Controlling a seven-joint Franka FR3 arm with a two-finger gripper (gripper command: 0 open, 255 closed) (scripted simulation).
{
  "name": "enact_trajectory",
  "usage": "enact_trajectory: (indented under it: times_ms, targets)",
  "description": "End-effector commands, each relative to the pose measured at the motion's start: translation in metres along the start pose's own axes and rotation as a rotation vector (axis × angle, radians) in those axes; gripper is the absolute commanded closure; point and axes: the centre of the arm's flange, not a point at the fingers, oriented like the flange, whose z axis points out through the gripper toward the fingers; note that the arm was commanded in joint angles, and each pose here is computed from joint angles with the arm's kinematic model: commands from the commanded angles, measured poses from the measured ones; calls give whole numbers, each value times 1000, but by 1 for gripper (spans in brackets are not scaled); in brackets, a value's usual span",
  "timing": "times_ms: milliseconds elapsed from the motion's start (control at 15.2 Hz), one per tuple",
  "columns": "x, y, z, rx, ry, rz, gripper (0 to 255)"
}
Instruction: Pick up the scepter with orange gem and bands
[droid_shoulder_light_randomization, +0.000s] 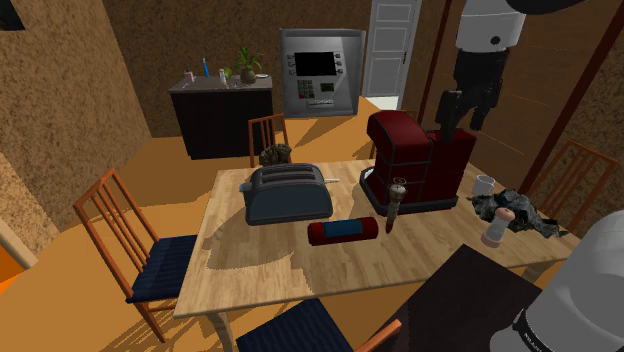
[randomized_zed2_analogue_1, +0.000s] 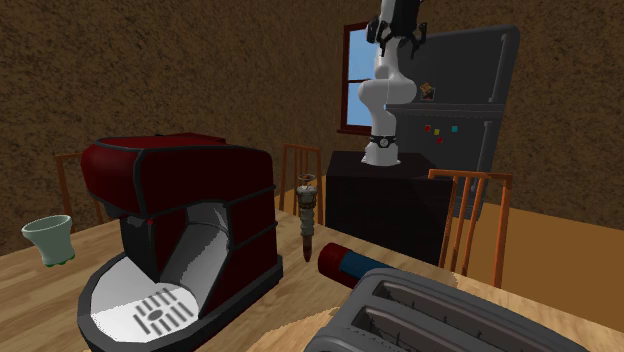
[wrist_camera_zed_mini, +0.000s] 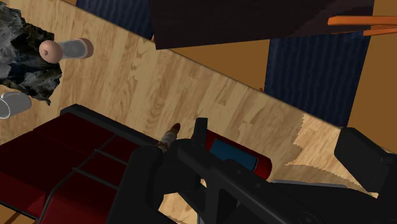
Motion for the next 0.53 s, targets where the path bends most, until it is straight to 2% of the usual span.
enact_trajectory:
  times_ms: [0,462]
  targets:
    - [0,0,0,0,0,0,0]
    - [52,39,65,10,15,-2,0]
